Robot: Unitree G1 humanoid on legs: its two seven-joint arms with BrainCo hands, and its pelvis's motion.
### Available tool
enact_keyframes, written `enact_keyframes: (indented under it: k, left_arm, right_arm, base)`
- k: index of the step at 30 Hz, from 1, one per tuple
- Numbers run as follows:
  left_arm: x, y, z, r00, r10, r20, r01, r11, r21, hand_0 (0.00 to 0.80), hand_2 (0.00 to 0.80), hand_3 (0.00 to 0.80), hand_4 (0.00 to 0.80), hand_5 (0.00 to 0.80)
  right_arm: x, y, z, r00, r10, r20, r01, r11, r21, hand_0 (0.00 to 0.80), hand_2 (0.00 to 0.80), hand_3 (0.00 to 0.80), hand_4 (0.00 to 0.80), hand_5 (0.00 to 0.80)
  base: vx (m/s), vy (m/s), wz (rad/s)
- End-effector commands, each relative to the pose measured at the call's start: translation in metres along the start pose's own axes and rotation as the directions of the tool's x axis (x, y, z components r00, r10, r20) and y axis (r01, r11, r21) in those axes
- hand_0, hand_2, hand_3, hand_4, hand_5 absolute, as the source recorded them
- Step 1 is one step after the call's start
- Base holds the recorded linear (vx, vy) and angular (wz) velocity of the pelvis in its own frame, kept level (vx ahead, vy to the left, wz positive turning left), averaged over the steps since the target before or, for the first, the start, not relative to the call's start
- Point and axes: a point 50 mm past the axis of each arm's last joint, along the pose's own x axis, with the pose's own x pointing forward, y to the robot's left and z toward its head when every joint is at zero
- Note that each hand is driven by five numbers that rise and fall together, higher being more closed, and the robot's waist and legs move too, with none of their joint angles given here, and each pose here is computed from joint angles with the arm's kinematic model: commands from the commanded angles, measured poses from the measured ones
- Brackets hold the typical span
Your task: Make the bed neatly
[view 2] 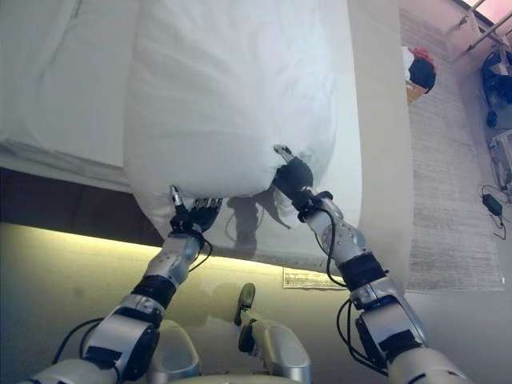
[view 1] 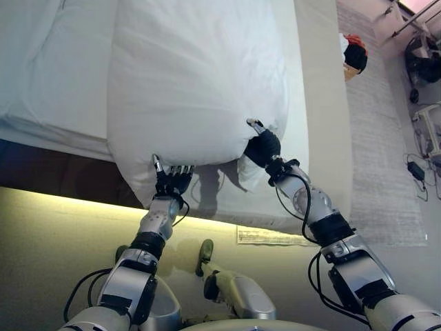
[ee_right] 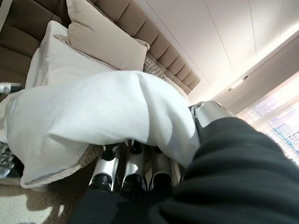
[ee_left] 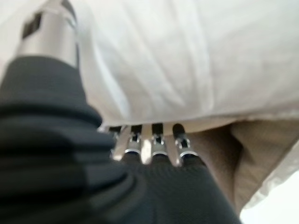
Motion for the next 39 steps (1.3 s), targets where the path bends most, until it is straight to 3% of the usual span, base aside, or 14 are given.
enact_keyframes:
  k: [1,15,25,26,32,39]
  left_arm:
    - [0.010,-0.031,0.002,0.991,-0.131,0.000,0.131,0.991,0.005,0.000,0.000,0.000,0.000,0.000]
    - [0.007,-0.091,0.053,0.935,-0.335,0.118,0.331,0.942,0.052,0.000,0.000,0.000,0.000,0.000]
    - [-0.005,-0.101,0.084,0.881,-0.422,0.213,0.416,0.906,0.076,0.000,0.000,0.000,0.000,0.000]
    - [-0.007,-0.100,0.087,0.877,-0.424,0.226,0.418,0.905,0.076,0.000,0.000,0.000,0.000,0.000]
    - [-0.022,-0.079,0.108,0.866,-0.385,0.318,0.386,0.921,0.063,0.000,0.000,0.000,0.000,0.000]
    - [-0.050,-0.036,0.138,0.843,-0.308,0.440,0.323,0.945,0.041,0.000,0.000,0.000,0.000,0.000]
  right_arm:
    - [-0.009,0.056,0.017,0.941,0.321,0.106,-0.324,0.946,0.008,0.800,0.800,0.800,0.800,0.800]
    - [-0.028,0.036,-0.008,0.952,0.307,-0.002,-0.307,0.951,0.027,0.800,0.800,0.800,0.800,0.800]
    - [-0.044,0.019,-0.026,0.965,0.248,-0.081,-0.247,0.969,0.017,0.800,0.800,0.800,0.800,0.800]
    - [-0.047,0.013,-0.028,0.973,0.209,-0.098,-0.210,0.978,0.004,0.000,0.000,0.000,0.000,0.000]
    - [-0.075,-0.023,-0.051,0.978,0.058,-0.202,-0.046,0.997,0.061,0.000,0.000,0.000,0.000,0.000]
    - [-0.135,-0.069,-0.093,0.916,-0.133,-0.379,0.179,0.980,0.087,0.000,0.000,0.000,0.000,0.000]
  base:
    - [0.000,0.000,0.00]
    - [0.021,0.017,0.01]
    - [0.061,0.029,0.02]
    - [0.099,0.086,0.00]
    - [0.129,0.117,0.03]
    - [0.158,0.172,0.03]
